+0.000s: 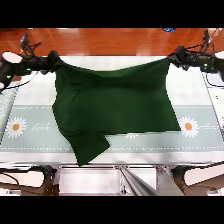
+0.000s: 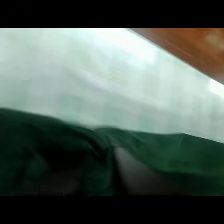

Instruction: Fold the shirts.

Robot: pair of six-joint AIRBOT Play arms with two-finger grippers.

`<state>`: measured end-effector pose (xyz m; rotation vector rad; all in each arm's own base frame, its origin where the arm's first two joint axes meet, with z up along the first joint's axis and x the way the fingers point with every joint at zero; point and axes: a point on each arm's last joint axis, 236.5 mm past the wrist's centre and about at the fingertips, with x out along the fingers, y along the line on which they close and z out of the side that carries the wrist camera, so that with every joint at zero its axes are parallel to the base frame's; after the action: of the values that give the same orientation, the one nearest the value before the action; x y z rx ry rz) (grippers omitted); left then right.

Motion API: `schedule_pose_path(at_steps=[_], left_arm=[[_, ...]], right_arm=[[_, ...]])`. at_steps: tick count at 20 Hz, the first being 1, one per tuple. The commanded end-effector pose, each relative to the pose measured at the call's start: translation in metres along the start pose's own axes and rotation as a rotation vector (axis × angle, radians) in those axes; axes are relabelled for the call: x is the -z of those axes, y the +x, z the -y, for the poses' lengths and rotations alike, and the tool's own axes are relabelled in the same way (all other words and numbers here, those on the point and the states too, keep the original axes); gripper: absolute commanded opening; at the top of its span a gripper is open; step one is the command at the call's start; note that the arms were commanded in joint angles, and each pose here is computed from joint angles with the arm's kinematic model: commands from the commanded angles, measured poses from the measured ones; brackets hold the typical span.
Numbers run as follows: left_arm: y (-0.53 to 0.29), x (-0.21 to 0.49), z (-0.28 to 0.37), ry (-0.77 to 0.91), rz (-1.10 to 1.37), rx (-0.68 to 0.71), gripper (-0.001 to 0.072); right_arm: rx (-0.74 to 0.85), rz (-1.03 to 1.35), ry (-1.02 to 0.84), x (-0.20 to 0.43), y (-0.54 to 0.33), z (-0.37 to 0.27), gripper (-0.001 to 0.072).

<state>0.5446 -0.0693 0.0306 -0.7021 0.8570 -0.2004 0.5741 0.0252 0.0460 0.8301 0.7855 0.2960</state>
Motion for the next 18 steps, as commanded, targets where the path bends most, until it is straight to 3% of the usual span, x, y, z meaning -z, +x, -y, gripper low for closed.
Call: schedule_pose_path(at_steps=[1, 5, 8, 11, 13, 18], left_arm=[[0.025, 0.017, -0.003, -0.094, -0.084, 0.007, 0.051], [-0.041, 0.043, -0.045, -0.152, -0.34, -0.009, 0.051], [-0.104, 0.066, -0.092, -0.16, -0.408, -0.103, 0.0509], [-0.138, 0.117, -0.115, -0.167, -0.374, -0.129, 0.0509], [-0.146, 0.175, -0.124, -0.167, -0.403, -0.136, 0.0509], [-0.149, 0.281, -0.143, -0.432, -0.469, -0.185, 0.0508]], right_arm=[[-0.047, 0.026, 0.117, -0.012, 0.013, 0.012, 0.0415], [-0.063, -0.04, 0.141, -0.021, -0.065, 0.037, 0.0413], [0.196, -0.207, 0.151, 0.017, -0.147, 0.103, 0.0413], [0.426, -0.203, 0.183, 0.057, -0.205, 0.149, 0.0413], [0.455, -0.166, 0.176, 0.092, -0.214, 0.156, 0.0413], [0.42, -0.165, 0.196, 0.169, -0.209, 0.141, 0.0413]])
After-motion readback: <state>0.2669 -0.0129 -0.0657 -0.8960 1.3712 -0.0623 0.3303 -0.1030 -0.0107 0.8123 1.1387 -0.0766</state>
